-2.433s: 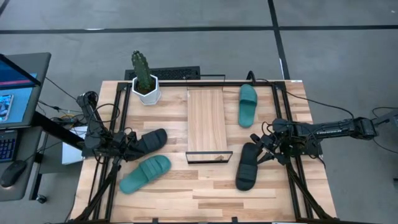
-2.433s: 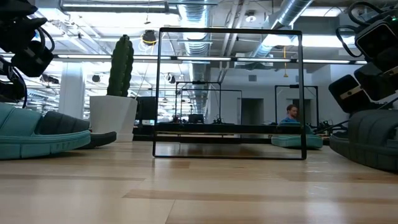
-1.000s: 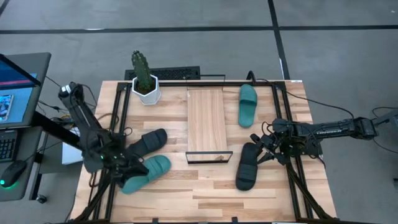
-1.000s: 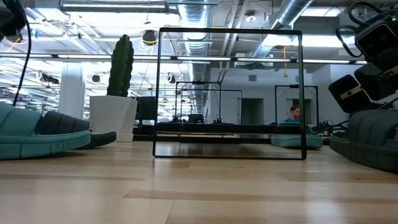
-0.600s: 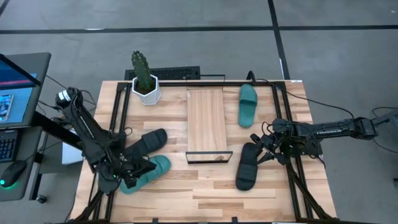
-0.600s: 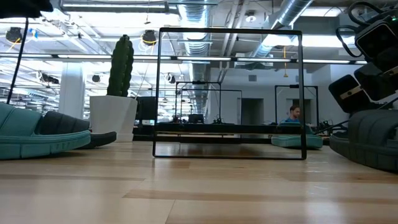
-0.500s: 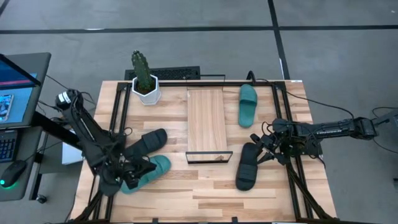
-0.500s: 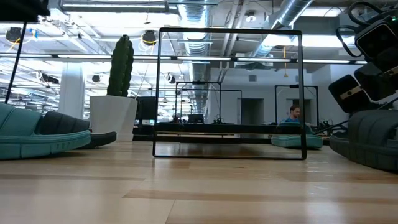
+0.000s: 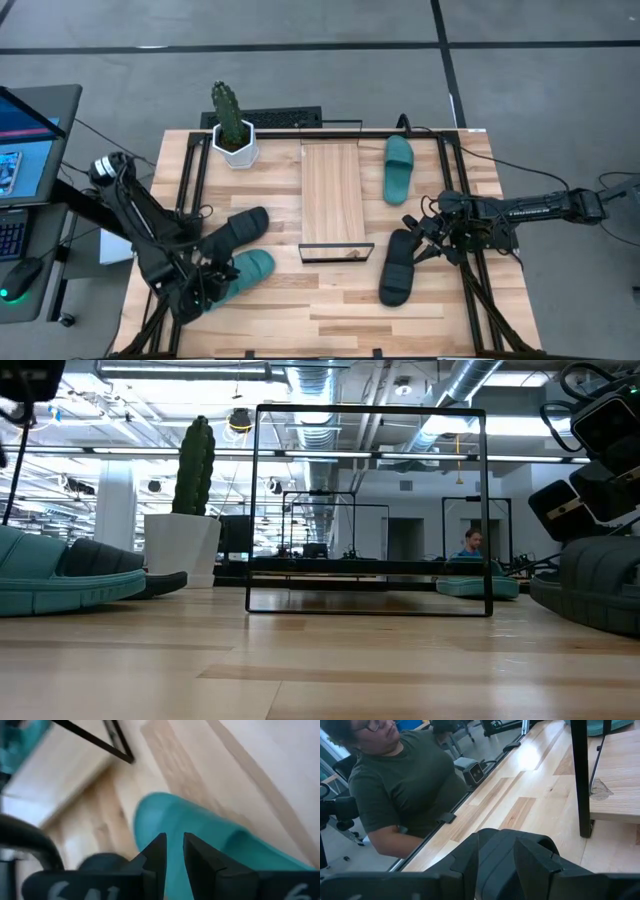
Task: Pick and place slides into the shelf
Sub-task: Put the left green slide on the shelf
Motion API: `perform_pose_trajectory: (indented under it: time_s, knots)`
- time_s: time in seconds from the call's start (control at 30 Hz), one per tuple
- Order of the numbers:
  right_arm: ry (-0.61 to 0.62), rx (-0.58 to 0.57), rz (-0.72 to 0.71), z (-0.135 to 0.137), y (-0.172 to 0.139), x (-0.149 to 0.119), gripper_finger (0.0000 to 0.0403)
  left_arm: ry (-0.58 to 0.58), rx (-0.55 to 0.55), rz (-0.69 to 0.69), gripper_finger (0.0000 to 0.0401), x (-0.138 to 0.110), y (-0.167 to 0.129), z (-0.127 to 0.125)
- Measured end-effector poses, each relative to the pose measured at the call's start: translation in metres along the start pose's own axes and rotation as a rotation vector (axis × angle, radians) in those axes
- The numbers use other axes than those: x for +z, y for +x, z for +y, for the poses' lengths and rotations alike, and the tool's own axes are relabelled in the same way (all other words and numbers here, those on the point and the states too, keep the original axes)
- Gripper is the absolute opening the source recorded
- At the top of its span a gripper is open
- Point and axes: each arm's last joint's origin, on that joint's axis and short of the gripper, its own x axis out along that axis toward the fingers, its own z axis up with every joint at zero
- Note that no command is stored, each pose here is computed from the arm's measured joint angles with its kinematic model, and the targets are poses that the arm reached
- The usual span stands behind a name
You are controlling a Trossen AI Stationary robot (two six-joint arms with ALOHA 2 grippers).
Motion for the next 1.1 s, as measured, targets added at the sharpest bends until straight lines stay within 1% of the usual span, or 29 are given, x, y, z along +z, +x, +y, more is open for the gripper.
perform_pose_trajectory:
  time_s: [0.13, 0.33, 0.43, 0.57, 0.77, 1.1]
  knots:
    - [0.000, 0.001, 0.000, 0.000, 0.000, 0.000, 0.0114, -0.055, -0.046, 0.050, 0.0055, -0.002, 0.004, -0.005]
    - [0.000, 0.000, 0.000, 0.000, 0.000, 0.000, 0.0114, -0.068, -0.082, 0.098, 0.0055, -0.004, 0.008, -0.009]
    - [0.001, 0.000, 0.000, 0.000, 0.000, 0.000, 0.0114, -0.054, -0.100, 0.117, 0.0055, -0.004, 0.009, -0.011]
    - [0.000, 0.000, 0.000, 0.000, 0.000, 0.000, 0.0114, -0.025, -0.091, 0.153, 0.0055, -0.008, 0.010, -0.011]
    - [0.001, 0.000, 0.000, 0.000, 0.000, 0.000, 0.0114, 0.064, -0.070, 0.206, 0.0055, -0.011, 0.016, -0.014]
    - [0.001, 0.000, 0.000, 0.000, 0.000, 0.000, 0.0114, 0.088, -0.055, 0.245, 0.0055, -0.013, 0.023, -0.018]
